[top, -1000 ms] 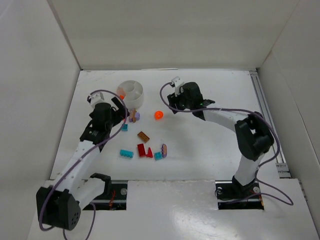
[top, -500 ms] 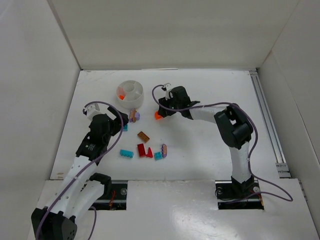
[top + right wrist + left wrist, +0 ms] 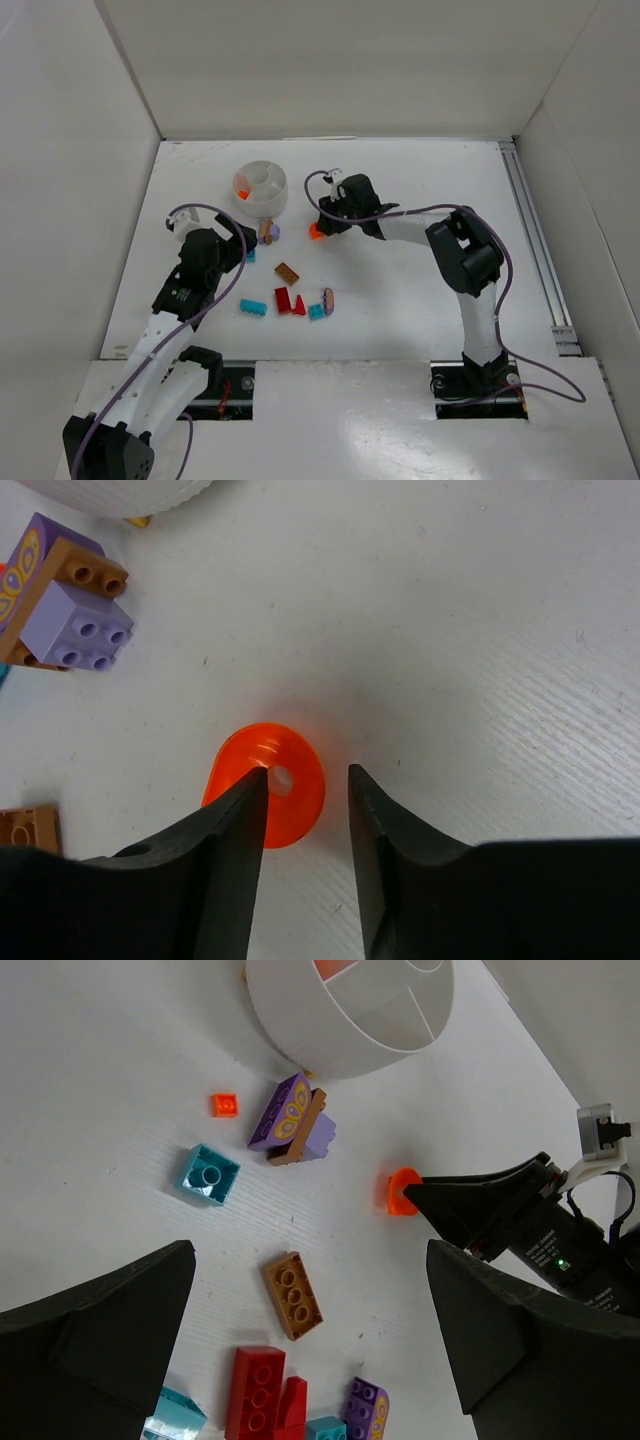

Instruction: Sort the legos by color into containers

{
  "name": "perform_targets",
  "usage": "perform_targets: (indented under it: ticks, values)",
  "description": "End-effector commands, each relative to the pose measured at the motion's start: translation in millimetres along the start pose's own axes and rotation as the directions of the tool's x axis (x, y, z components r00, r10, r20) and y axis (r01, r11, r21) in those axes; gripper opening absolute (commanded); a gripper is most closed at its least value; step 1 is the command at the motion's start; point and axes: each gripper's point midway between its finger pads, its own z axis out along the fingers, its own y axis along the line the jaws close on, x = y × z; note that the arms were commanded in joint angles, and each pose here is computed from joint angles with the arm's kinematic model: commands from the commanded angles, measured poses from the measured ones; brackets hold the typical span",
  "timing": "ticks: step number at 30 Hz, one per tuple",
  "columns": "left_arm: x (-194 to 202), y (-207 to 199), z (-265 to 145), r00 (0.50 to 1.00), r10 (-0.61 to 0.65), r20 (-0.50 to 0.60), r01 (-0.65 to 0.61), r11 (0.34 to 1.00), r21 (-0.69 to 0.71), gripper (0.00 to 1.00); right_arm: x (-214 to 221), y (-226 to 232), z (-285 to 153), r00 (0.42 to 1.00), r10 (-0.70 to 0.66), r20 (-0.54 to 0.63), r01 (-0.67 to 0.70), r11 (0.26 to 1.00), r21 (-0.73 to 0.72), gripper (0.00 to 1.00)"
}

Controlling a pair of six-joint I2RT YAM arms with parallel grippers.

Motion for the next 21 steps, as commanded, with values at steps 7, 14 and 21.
perform_targets:
  ticks: [7, 14, 21]
  values:
    - [1, -19, -3, 0.999, 0.037, -0.016, -0.035, 0.994, 0.099, 0.98, -9, 15, 3, 0.999, -0.009, 0.051, 0.011, 0.999, -0.041, 0.1]
    - [19, -52, -1, 0.986, 0.147, -0.076, -0.116, 0.943, 0.311, 0.94, -29, 38, -17, 0.984, -0.12, 0.133, 0.139, 0.98, -0.144, 0.0]
    - [55, -85, -9, 0.934, 0.334, -0.13, -0.211, 0.806, 0.552, 0.87, -47, 80, -82, 0.93, -0.235, 0.284, 0.317, 0.902, -0.292, 0.0]
